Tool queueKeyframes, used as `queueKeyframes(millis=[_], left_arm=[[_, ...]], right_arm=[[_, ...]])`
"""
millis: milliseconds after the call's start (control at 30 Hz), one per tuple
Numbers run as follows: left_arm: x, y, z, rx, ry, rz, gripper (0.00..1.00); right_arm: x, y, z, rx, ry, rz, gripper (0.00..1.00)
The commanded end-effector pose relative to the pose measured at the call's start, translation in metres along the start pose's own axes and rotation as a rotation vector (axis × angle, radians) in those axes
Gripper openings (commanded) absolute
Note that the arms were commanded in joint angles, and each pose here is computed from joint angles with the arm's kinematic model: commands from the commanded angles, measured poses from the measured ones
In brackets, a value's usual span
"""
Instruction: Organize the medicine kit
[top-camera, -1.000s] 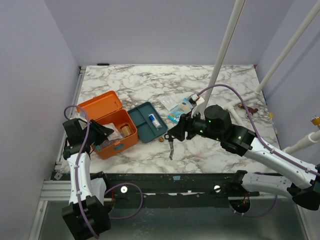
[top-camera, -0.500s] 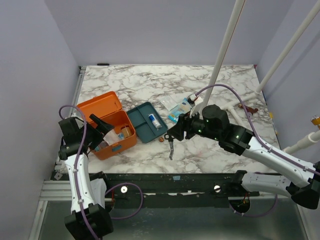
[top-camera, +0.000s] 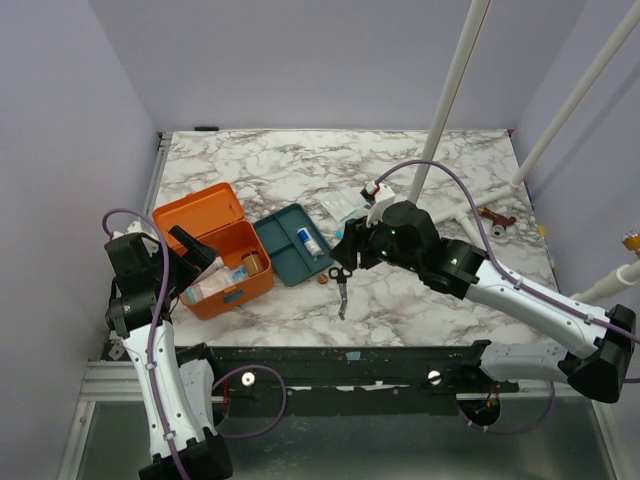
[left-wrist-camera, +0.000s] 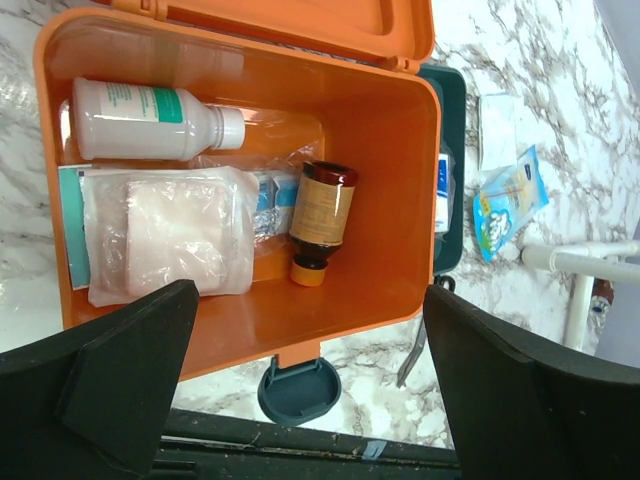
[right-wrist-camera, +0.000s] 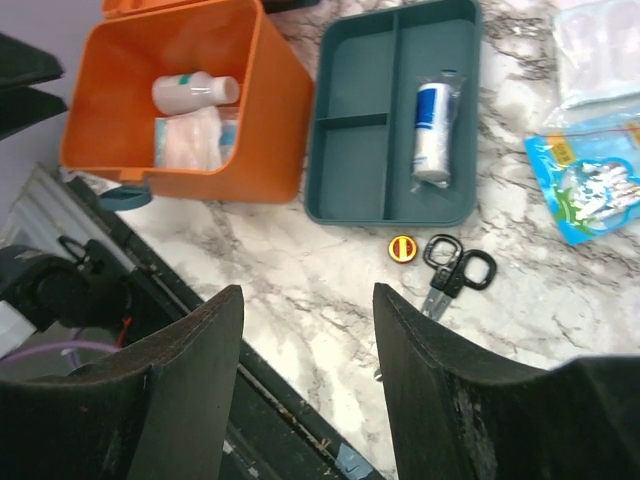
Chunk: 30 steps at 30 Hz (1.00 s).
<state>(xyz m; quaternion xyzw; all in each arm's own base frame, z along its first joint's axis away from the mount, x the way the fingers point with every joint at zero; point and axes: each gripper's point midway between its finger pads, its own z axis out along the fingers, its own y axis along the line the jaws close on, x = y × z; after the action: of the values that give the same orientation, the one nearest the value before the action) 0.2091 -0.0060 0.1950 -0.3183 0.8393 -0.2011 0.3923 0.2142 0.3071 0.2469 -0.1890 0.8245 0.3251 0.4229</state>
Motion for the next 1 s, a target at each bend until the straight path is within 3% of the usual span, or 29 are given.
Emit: queueKeyframes(millis=[0,267,500,767,967], left_arm=[[0.009,-0.013,0.000,0.083,0.058,0.058,0.98],[0.013,-0.034,0.001,0.134,0.119,0.202,0.98],[0.029,-0.059,-0.003,0.260,0.154,0.351,0.99],[0.058,-0.084,-0.012,0.464,0.215,0.419,0.98],[0.067,-0.080,-0.010,0.483,0.188,0.440,0.98]], right_arm=[[-0.003,-0.026,0.013,0.168,0.005,-0.033,0.58],[0.003,-0.069,0.046,0.400,0.071,-0.088,0.60],[0.001,-0.096,0.086,0.461,0.119,-0.067,0.62],[-0.015,-0.152,0.134,0.537,0.162,0.001,0.62],[-0.007,-0.193,0.171,0.623,0.216,0.034,0.61]])
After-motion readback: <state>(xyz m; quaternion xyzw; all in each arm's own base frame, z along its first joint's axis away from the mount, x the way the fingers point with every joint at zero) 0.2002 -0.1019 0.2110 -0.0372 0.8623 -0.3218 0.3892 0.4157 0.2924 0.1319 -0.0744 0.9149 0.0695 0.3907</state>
